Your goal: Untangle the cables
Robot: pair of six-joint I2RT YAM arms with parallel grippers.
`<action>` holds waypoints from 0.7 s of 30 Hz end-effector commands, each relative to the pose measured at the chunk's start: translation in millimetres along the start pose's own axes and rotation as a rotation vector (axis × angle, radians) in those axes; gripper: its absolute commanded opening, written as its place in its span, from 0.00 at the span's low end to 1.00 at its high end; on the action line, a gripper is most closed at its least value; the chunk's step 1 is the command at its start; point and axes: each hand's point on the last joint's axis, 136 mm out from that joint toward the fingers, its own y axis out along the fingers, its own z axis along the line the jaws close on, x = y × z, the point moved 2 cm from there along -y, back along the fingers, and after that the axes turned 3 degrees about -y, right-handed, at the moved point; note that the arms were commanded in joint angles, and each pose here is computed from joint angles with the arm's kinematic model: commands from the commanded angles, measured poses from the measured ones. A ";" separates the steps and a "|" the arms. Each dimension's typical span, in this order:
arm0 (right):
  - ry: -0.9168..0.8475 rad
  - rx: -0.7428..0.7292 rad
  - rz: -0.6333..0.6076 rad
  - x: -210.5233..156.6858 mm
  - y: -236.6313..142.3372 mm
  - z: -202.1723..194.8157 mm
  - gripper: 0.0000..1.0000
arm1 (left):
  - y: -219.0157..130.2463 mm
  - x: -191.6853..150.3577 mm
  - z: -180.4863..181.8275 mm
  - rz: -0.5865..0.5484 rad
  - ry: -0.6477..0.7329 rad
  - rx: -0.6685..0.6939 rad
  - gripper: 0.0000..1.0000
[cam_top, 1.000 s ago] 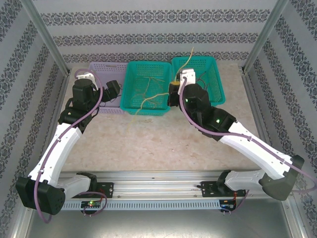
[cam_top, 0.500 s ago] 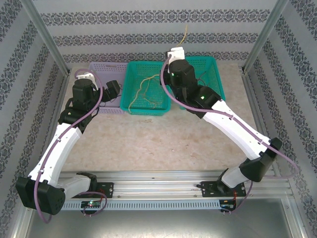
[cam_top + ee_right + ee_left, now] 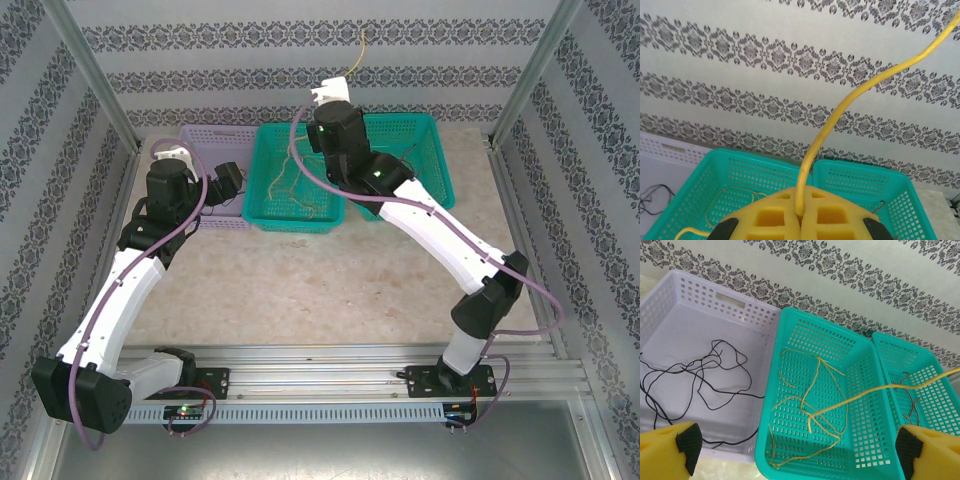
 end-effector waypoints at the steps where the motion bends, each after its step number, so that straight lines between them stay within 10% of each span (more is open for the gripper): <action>1: -0.013 -0.056 -0.012 7.9 10.7 -9.1 0.00 | -7.6 17.3 -5.2 -0.064 -0.004 -0.031 1.00; 21: -0.147 -0.056 0.149 -56.3 75.0 30.9 0.00 | -9.9 19.9 -3.7 -0.074 -0.012 -0.034 1.00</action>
